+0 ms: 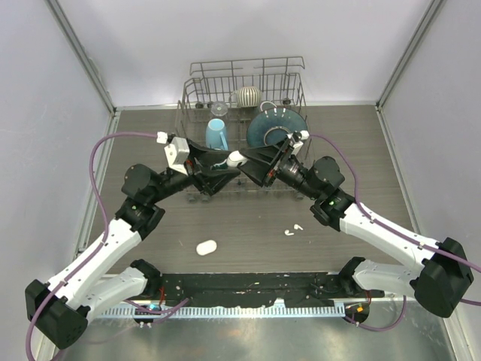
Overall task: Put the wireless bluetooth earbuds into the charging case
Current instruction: Pick up the charging case at the center of the board.
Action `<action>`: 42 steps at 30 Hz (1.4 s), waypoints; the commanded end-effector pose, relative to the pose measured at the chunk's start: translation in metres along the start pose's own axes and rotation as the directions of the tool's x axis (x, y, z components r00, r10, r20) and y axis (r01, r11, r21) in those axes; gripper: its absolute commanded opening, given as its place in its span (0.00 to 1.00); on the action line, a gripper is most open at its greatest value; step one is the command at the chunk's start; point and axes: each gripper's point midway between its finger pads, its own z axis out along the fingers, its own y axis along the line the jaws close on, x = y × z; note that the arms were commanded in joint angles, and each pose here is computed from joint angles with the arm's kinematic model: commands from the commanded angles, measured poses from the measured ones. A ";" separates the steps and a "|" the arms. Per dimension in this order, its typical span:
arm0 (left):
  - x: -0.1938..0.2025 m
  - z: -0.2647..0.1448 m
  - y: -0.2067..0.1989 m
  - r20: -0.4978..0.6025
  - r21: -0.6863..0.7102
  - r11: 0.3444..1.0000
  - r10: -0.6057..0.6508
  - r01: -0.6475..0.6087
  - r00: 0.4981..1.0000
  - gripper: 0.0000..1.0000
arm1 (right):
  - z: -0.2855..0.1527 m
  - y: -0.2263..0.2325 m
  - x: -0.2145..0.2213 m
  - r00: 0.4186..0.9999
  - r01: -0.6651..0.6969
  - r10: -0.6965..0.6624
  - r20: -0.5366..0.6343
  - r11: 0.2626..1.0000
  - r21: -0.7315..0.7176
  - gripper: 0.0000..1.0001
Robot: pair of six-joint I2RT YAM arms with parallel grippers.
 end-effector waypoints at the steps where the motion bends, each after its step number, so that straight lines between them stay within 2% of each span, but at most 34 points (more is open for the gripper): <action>1: -0.003 0.000 -0.001 0.016 -0.004 1.000 0.002 -0.001 1.000 0.59 | -0.002 0.032 0.005 1.000 0.029 -0.030 -0.007 0.994 -0.104 0.01; 23: -0.011 0.012 0.005 0.062 0.002 1.000 -0.015 0.015 0.998 0.57 | 0.004 0.020 0.009 0.999 0.020 -0.022 -0.041 0.999 -0.047 0.01; 27: -0.008 0.013 0.005 0.053 0.011 1.000 -0.023 0.023 0.998 0.49 | 0.004 0.022 0.010 0.999 0.016 -0.019 -0.048 0.998 -0.056 0.01; 30: -0.003 0.014 0.004 0.039 0.020 0.999 -0.034 0.034 0.999 0.32 | 0.005 0.023 0.011 0.998 0.015 -0.018 -0.053 0.998 -0.058 0.01; 31: -0.003 0.015 0.004 0.037 0.024 0.999 -0.034 0.033 0.999 0.23 | 0.005 0.023 0.011 0.998 0.015 -0.018 -0.053 0.998 -0.057 0.01; 35: 0.001 0.015 0.004 0.026 0.023 0.999 -0.045 0.045 0.999 0.21 | 0.005 0.025 0.012 0.998 0.016 -0.020 -0.055 0.998 -0.063 0.01; 37: 0.004 0.015 0.003 0.018 0.027 0.999 -0.043 0.042 0.999 0.11 | 0.005 0.026 0.012 0.998 0.019 -0.023 -0.057 0.998 -0.067 0.01; 39: 0.005 0.015 0.003 0.013 0.028 0.999 -0.036 0.036 0.999 0.07 | 0.005 0.027 0.013 0.998 0.021 -0.025 -0.061 0.997 -0.074 0.02; 40: 0.007 0.015 0.003 0.006 0.028 0.999 -0.038 0.038 0.999 0.01 | 0.005 0.028 0.013 0.998 0.027 -0.032 -0.062 0.996 -0.080 0.04; 42: 0.010 0.013 0.004 0.001 0.018 0.999 -0.031 0.031 1.000 0.00 | 0.005 0.027 0.017 0.993 0.079 -0.085 -0.080 0.994 -0.075 0.24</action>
